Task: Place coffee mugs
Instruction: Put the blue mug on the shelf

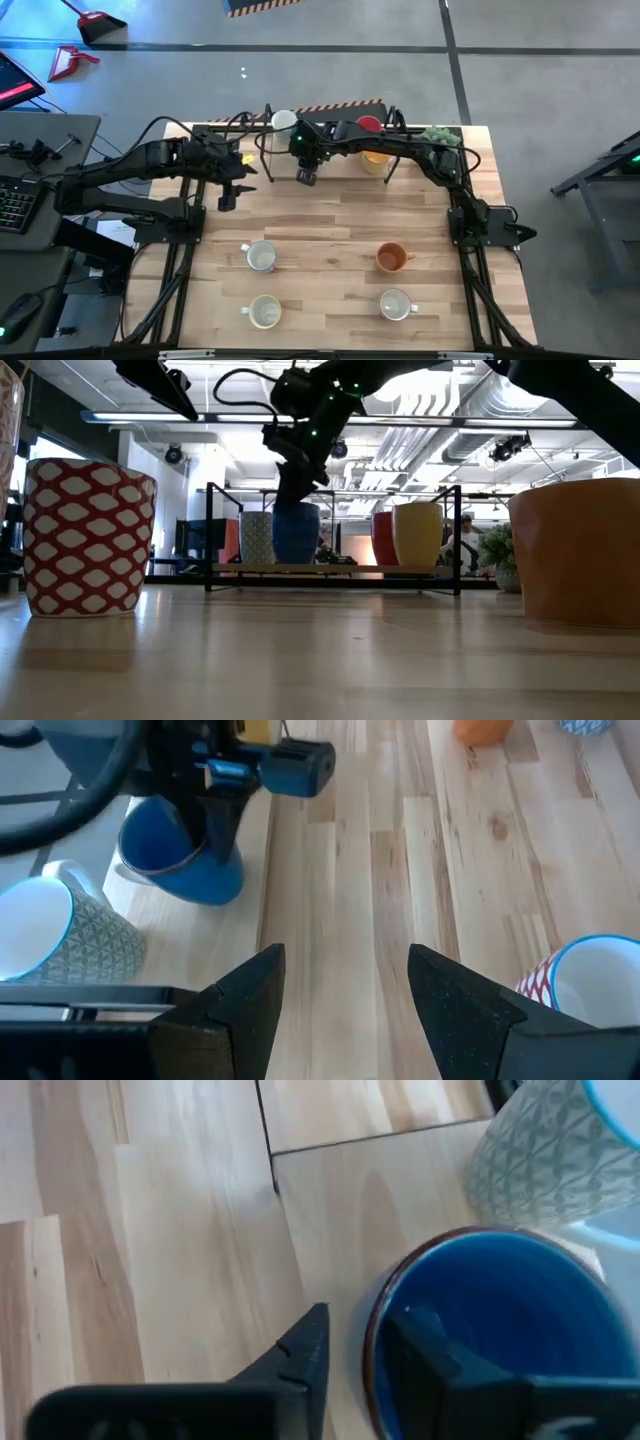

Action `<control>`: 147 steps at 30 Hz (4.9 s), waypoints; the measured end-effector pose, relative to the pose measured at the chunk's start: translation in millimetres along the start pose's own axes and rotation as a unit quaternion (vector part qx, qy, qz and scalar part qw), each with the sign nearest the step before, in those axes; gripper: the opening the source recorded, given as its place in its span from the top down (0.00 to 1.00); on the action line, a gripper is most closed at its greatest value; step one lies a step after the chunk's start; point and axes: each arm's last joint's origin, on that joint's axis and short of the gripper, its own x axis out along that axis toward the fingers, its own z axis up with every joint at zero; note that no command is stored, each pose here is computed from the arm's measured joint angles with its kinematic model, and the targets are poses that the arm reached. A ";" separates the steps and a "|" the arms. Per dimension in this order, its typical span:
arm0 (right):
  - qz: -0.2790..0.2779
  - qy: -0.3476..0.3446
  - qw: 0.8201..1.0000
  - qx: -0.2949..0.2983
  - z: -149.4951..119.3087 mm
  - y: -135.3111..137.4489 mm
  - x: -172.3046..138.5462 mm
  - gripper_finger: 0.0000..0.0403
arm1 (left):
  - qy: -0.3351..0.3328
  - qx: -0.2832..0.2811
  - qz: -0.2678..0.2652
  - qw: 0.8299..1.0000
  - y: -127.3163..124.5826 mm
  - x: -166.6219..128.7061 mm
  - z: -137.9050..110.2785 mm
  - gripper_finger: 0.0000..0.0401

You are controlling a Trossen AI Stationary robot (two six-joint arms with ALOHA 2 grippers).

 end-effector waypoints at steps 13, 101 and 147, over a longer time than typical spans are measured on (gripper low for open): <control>0.006 -0.022 1.000 0.008 4.2 1.9 2.3 0.99 | 0.013 0.000 -0.004 1.000 -0.7 0.0 -2.5 0.50; -0.003 -0.078 0.997 0.012 24.4 6.2 -9.7 0.73 | 0.014 0.009 -0.004 1.000 -0.7 -0.1 -2.8 0.50; -0.059 0.108 0.992 0.014 -1.4 -21.1 -25.8 0.97 | 0.022 0.005 0.010 1.000 -0.1 -0.1 -3.7 0.50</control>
